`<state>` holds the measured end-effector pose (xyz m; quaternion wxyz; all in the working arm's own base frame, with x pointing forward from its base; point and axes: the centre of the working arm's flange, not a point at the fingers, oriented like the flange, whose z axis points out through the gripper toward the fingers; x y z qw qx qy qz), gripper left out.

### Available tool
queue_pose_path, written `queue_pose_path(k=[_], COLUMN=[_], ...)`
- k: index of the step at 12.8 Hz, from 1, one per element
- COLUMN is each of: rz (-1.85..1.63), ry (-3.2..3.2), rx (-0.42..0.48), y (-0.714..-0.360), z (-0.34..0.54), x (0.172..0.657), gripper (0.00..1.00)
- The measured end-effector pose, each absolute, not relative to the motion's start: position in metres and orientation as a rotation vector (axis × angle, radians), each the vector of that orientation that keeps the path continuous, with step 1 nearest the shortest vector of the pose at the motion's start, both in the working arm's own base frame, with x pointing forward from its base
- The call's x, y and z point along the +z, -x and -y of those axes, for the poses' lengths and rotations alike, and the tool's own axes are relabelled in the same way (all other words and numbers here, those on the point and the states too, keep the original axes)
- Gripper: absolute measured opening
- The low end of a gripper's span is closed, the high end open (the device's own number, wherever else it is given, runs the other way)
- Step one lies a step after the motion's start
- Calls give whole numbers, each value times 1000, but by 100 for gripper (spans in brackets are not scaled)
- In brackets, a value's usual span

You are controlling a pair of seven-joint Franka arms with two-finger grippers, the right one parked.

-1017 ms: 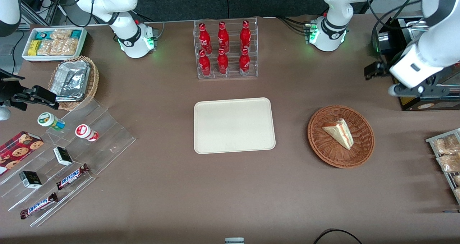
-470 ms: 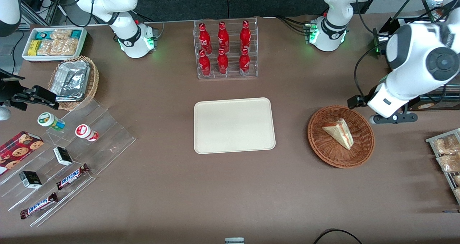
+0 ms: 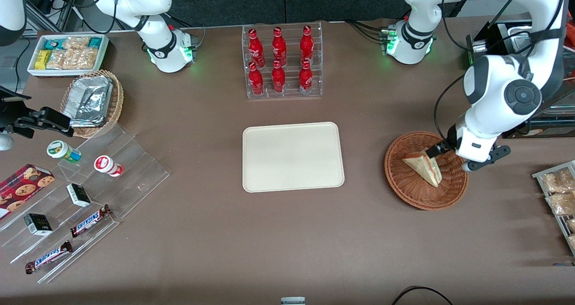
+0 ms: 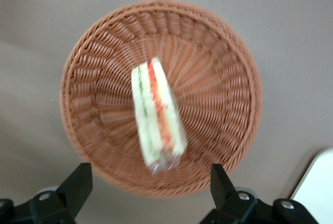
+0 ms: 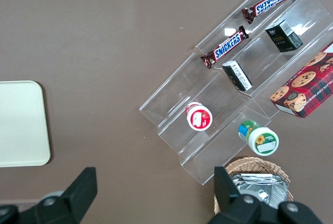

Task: Place sandwich from basket to tray
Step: 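Lower the left gripper onto the wrapped sandwich and close on it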

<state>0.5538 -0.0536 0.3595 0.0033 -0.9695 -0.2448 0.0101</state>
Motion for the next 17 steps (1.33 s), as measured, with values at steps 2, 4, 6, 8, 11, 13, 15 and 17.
queue_pose_path(k=[2, 4, 6, 8, 11, 13, 15, 17], rz=[846, 898, 958, 987, 1006, 1047, 1089, 1099], ry=[3032, 3028, 3013, 2998, 2984, 2971, 2959, 2954], rx=[9, -11, -3, 32, 71, 71, 70, 80], y=[-558, -558, -557, -555, -552, -550, -549, -548], z=[54, 54, 55, 55, 55, 55, 57, 58], x=[343, 326, 311, 297, 283, 277, 269, 265], gripper=[100, 100, 100, 100, 100, 100, 98, 76])
